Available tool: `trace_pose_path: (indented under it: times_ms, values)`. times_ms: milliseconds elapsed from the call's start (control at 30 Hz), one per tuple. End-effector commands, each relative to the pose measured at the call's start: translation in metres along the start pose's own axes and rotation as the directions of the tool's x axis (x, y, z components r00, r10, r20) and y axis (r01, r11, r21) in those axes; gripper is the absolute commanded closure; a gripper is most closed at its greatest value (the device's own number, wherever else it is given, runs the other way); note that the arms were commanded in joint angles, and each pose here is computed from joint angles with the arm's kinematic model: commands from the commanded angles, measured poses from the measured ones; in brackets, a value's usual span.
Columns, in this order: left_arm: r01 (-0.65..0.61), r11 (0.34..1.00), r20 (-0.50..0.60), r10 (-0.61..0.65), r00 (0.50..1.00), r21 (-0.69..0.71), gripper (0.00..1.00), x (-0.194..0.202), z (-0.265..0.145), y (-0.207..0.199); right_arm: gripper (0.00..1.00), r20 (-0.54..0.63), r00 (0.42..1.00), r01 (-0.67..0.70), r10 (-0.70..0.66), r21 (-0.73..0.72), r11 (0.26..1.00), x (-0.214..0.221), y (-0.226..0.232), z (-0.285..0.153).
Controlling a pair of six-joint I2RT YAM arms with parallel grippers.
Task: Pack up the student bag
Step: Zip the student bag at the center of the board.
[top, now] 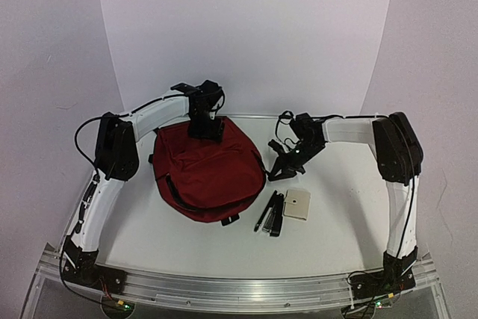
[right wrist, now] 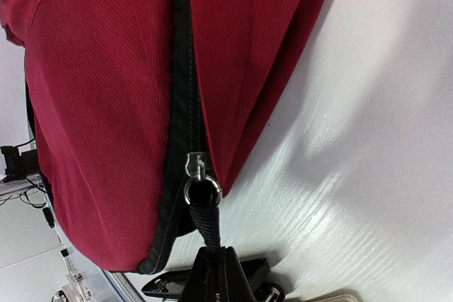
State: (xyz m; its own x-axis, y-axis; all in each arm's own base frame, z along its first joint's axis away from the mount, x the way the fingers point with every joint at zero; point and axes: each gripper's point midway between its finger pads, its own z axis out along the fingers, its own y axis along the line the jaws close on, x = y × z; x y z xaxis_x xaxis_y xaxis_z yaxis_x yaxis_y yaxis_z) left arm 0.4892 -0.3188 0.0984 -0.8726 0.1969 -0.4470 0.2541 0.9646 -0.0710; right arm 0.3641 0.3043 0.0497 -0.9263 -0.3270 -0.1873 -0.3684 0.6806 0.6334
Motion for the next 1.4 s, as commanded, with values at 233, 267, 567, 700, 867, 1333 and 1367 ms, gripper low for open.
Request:
trace_pose_path:
  times_ms: [233,267,567,700,867,1333,1367]
  values:
    - [0.235,0.972,0.088,-0.232,0.969,-0.017,0.11,-0.029,-0.047,0.076,1.00,0.063,0.996,0.053,-0.055,0.029,0.998,-0.036,0.011,-0.016]
    - [0.254,0.967,0.094,-0.251,0.963,-0.020,0.11,-0.031,-0.050,0.087,1.00,0.064,0.996,0.055,-0.057,0.030,0.998,-0.037,0.011,-0.016]
    - [0.272,0.960,0.057,-0.268,0.962,-0.066,0.09,-0.024,-0.028,0.148,1.00,0.081,0.992,0.096,-0.102,0.069,0.993,-0.052,0.004,-0.013]
    - [0.220,0.972,-0.002,-0.220,0.975,-0.079,0.11,-0.010,-0.008,0.151,1.00,0.084,0.989,0.112,-0.118,0.080,0.990,-0.060,-0.001,-0.009]
    - [0.208,0.976,-0.061,-0.212,0.975,-0.065,0.33,0.010,0.001,0.152,1.00,0.087,0.986,0.134,-0.142,0.096,0.986,-0.068,-0.005,-0.006]
    - [0.455,0.871,-0.151,-0.483,0.862,-0.187,1.00,0.141,-0.075,0.166,1.00,0.166,0.962,0.209,-0.218,0.069,0.975,-0.119,0.007,0.000]
    - [0.476,0.859,-0.145,-0.504,0.851,-0.189,1.00,0.148,-0.084,0.166,1.00,0.173,0.960,0.216,-0.221,0.048,0.975,-0.122,0.012,-0.001]
